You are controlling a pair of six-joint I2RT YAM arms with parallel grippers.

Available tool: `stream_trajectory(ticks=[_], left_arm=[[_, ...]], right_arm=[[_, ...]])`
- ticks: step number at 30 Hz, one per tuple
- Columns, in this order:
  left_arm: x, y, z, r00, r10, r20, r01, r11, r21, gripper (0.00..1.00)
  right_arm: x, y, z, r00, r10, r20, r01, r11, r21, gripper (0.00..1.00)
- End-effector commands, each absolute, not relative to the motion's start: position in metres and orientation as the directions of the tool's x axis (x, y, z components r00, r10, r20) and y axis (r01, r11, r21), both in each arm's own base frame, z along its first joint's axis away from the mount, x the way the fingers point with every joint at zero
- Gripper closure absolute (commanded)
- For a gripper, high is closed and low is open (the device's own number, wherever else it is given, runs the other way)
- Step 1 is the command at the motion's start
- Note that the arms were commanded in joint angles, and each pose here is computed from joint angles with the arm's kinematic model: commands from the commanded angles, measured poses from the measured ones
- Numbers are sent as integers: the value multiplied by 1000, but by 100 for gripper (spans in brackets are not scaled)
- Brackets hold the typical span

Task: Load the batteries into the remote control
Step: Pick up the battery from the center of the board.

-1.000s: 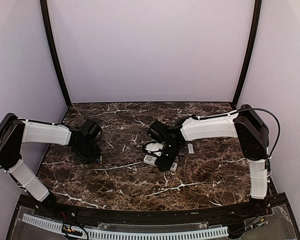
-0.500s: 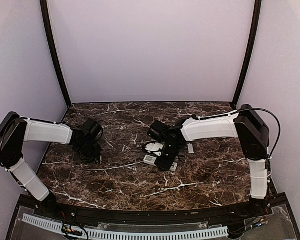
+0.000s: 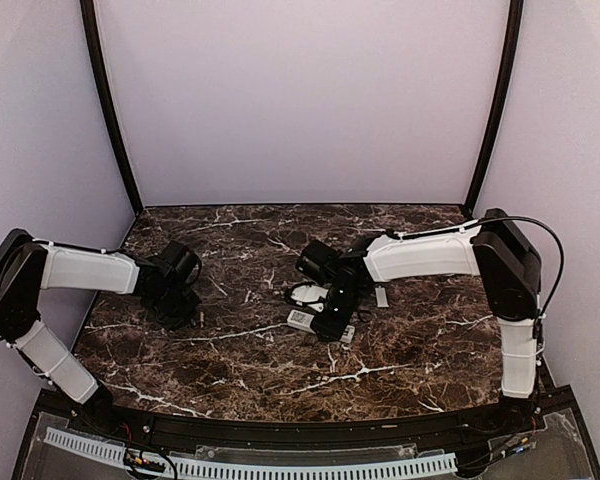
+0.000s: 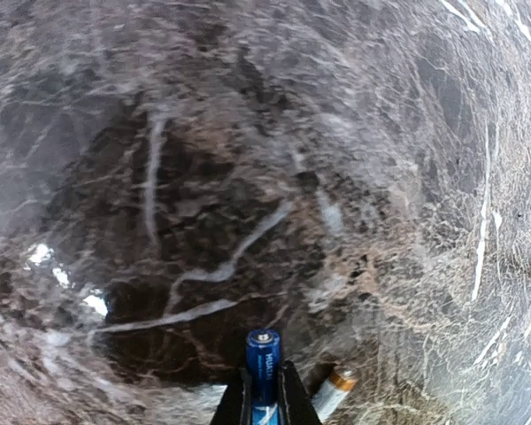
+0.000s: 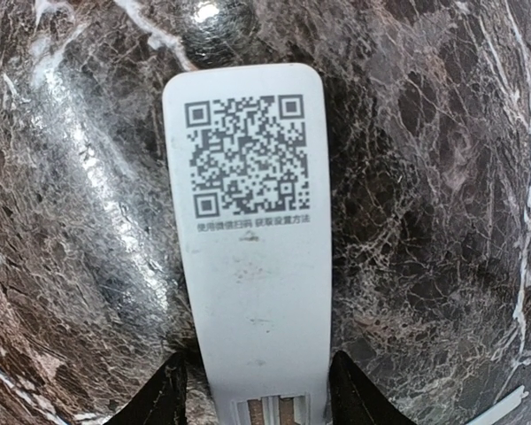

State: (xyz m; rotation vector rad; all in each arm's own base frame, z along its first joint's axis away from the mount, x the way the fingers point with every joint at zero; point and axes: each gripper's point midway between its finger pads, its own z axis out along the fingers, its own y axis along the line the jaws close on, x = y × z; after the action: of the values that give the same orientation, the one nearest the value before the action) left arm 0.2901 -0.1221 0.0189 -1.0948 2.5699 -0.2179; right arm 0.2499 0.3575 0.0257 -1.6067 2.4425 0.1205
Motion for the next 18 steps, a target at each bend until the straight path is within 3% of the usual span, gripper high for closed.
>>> stream_trajectory(ticks=[1, 5, 9, 13, 18], left_arm=[[268, -99, 20, -578, -769, -272, -729, 637, -252, 100], [281, -97, 55, -522, -772, -363, -655, 635, -409, 100], [295, -109, 116, -488, -660, -571, -467, 750, -468, 100], [309, -145, 200, -354, -513, -782, -131, 855, -502, 100], [300, -190, 298, -147, -553, -820, 290, 768, -570, 100]], right_arm=[[251, 362, 45, -362, -893, -268, -918, 392, -66, 48], [253, 366, 58, -361, -886, -291, -916, 396, -70, 47], [265, 379, 90, -351, -853, -387, -907, 412, -84, 44], [273, 400, 155, -296, -764, -573, -905, 417, -88, 38], [261, 429, 262, -161, -507, -847, -931, 363, -40, 25]])
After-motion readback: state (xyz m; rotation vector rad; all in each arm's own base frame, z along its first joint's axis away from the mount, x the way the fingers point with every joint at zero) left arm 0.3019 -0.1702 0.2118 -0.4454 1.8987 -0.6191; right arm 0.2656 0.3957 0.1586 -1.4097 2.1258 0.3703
